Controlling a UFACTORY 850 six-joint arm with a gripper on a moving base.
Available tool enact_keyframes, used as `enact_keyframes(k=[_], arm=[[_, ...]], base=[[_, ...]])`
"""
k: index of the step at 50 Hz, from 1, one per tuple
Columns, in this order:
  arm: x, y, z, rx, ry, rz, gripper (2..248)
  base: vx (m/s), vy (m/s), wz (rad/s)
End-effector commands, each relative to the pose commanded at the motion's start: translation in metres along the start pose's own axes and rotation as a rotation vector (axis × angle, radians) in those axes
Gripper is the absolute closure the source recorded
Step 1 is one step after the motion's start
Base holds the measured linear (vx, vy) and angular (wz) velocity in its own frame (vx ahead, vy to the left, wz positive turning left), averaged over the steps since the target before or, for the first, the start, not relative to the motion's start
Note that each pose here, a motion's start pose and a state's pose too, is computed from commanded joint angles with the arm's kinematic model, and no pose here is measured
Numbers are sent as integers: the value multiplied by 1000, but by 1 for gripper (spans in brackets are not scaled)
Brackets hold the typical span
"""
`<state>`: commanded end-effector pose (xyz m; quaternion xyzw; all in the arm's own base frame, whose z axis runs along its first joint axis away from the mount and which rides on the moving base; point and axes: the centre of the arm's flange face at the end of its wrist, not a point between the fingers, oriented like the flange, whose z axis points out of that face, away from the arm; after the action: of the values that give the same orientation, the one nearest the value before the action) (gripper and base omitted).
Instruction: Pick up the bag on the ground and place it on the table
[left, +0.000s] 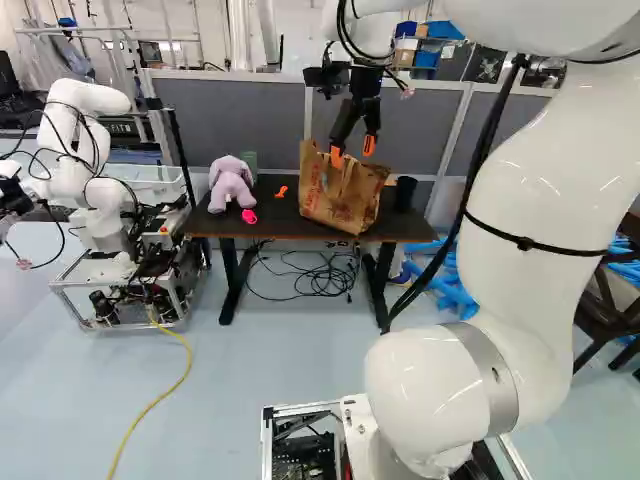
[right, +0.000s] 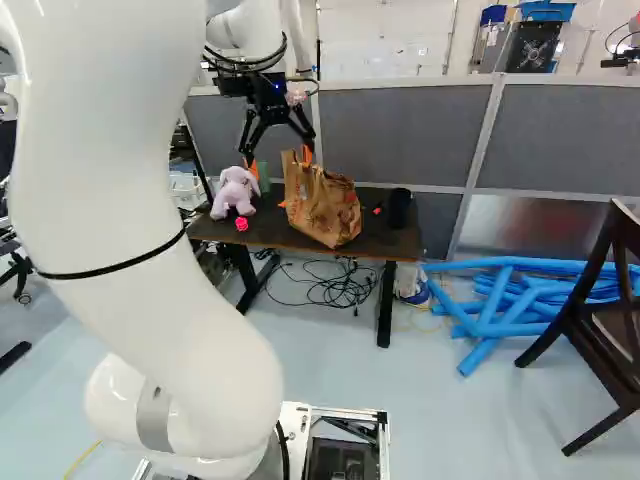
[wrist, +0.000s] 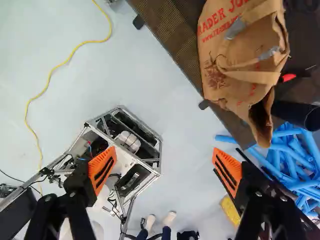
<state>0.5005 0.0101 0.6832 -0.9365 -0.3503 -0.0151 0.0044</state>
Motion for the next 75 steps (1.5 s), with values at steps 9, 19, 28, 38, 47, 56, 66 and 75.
enact_keyframes(k=[9, 19, 28, 38, 47, 56, 66, 75], arm=[[0, 0, 0, 0, 0, 0, 3], [0, 0, 0, 0, 0, 0, 3], [0, 0, 0, 0, 0, 0, 3], [0, 0, 0, 0, 0, 0, 3], [0, 0, 0, 0, 0, 0, 3], [0, 0, 0, 0, 0, 0, 3], [0, 0, 0, 0, 0, 0, 3], [0, 0, 0, 0, 0, 0, 3]], base=[[-208, 3, 31], [-211, 5, 32], [-208, 1, 30], [-208, 5, 34], [-193, 3, 31], [-137, 3, 20], [-37, 2, 5], [13, 1, -1]])
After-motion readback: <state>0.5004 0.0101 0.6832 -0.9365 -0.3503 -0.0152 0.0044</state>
